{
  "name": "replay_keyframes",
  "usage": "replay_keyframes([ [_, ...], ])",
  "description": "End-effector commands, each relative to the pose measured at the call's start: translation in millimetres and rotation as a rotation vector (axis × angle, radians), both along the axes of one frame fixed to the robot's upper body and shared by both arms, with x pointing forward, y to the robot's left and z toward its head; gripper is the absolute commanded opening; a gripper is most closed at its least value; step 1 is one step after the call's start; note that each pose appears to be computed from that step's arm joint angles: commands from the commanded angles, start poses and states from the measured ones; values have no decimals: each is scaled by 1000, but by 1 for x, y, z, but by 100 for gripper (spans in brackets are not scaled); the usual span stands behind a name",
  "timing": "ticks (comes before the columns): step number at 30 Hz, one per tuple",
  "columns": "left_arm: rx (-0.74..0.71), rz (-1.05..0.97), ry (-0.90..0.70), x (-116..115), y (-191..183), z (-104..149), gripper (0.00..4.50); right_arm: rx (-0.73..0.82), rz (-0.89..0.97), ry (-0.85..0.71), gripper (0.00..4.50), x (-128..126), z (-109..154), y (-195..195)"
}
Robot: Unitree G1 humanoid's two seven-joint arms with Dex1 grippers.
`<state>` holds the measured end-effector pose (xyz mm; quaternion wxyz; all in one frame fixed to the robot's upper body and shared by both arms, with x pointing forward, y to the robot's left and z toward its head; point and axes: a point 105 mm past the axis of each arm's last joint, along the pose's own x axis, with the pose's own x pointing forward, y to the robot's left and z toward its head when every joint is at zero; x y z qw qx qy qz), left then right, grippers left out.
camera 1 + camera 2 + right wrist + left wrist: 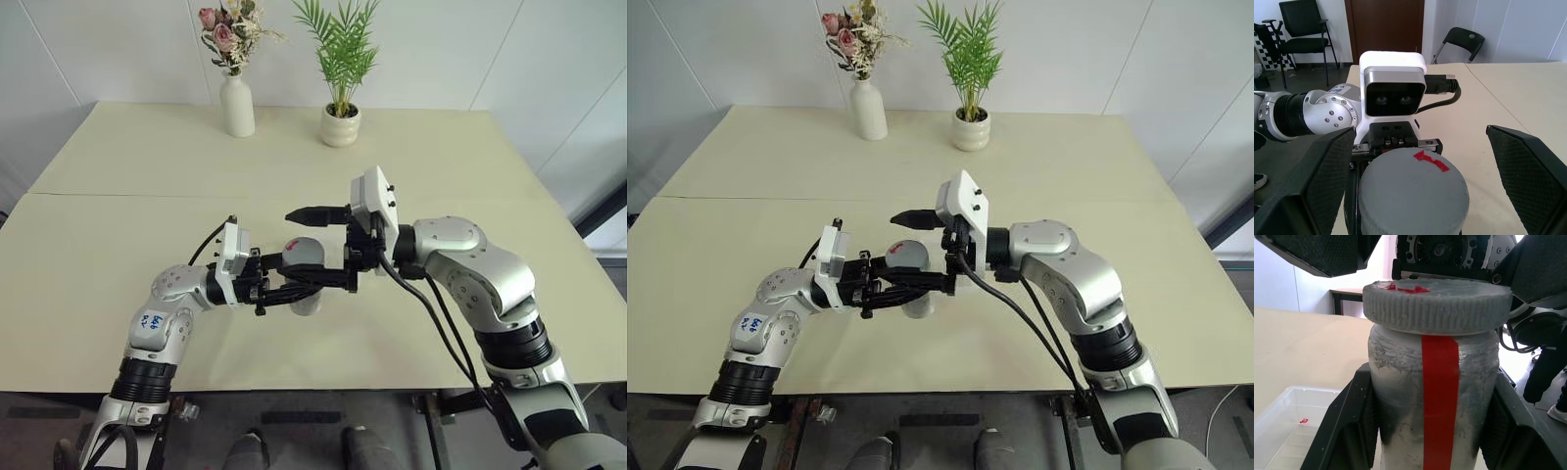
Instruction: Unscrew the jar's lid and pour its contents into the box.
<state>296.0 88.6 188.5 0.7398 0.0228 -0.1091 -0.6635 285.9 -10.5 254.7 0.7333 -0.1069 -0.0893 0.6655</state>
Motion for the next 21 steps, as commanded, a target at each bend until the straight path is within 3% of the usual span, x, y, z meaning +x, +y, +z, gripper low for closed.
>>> replay_keyframes([
  [1,-20,-27,-38,-5,-4,8,219,10,4,-40,449,-3,9,3],
  [21,-18,-22,-46,-4,-2,9,219,1,-80,-34,449,10,7,-13],
])
